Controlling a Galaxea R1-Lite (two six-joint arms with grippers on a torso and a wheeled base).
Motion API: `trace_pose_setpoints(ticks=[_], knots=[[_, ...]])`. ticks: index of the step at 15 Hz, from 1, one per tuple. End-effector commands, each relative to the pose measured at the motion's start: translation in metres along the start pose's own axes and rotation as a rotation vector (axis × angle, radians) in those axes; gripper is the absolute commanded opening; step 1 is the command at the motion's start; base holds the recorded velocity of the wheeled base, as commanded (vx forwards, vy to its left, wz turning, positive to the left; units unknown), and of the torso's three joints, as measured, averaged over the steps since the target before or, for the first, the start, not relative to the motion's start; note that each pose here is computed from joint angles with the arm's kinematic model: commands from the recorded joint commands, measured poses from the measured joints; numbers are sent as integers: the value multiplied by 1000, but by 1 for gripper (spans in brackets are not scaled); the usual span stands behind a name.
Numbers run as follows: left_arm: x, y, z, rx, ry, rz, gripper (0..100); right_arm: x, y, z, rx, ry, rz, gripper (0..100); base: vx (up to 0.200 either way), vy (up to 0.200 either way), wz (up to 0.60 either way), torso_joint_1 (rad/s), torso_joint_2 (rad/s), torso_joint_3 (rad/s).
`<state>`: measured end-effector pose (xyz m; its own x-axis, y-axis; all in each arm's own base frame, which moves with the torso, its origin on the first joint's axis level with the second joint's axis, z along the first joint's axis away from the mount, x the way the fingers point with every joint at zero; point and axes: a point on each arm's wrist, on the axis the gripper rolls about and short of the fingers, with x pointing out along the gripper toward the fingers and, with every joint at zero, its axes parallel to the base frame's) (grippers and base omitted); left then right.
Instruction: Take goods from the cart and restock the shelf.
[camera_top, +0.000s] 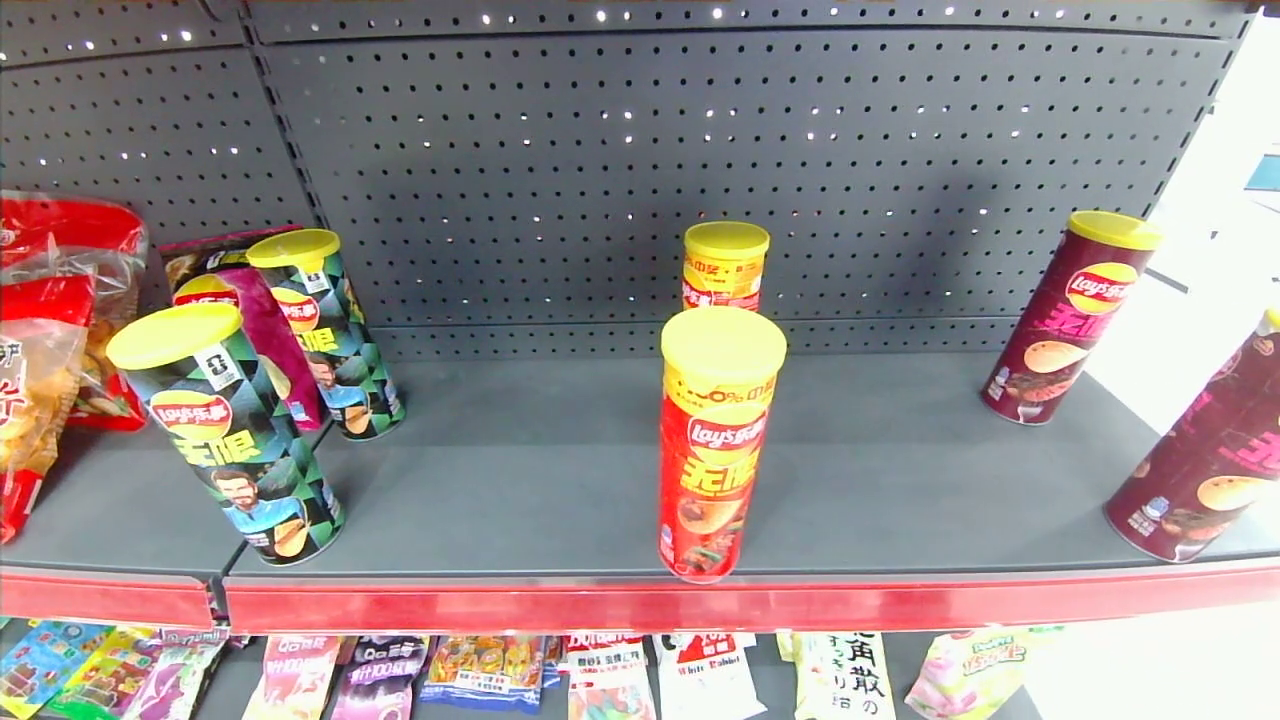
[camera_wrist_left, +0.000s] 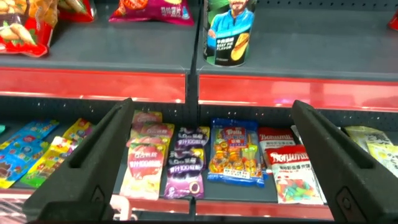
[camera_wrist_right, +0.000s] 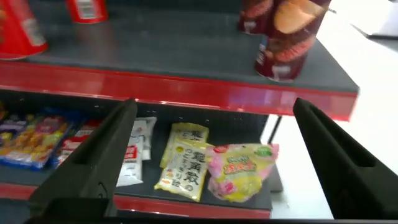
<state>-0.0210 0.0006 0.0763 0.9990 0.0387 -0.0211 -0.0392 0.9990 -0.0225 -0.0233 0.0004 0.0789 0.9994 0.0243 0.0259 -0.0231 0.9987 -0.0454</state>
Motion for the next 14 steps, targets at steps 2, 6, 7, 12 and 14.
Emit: trace_pose_setpoints(ticks=[2,6,7,12,14], knots=[[-2,0,-1,-1,-23,-4,100,0,0,-4,32,31,-14,100,0,0,0,0,0,0],[-2,0,-1,-1,-24,-4,100,0,0,-4,38,31,-4,100,0,0,0,0,0,0],[-2,0,-1,-1,-23,-4,100,0,0,-4,36,31,-7,100,0,0,0,0,0,0],[-2,0,-1,-1,-24,-4,100,0,0,-4,36,31,-14,100,0,0,0,0,0,0],[-2,0,-1,-1,-23,-4,100,0,0,-4,36,31,-16,100,0,0,0,0,0,0]])
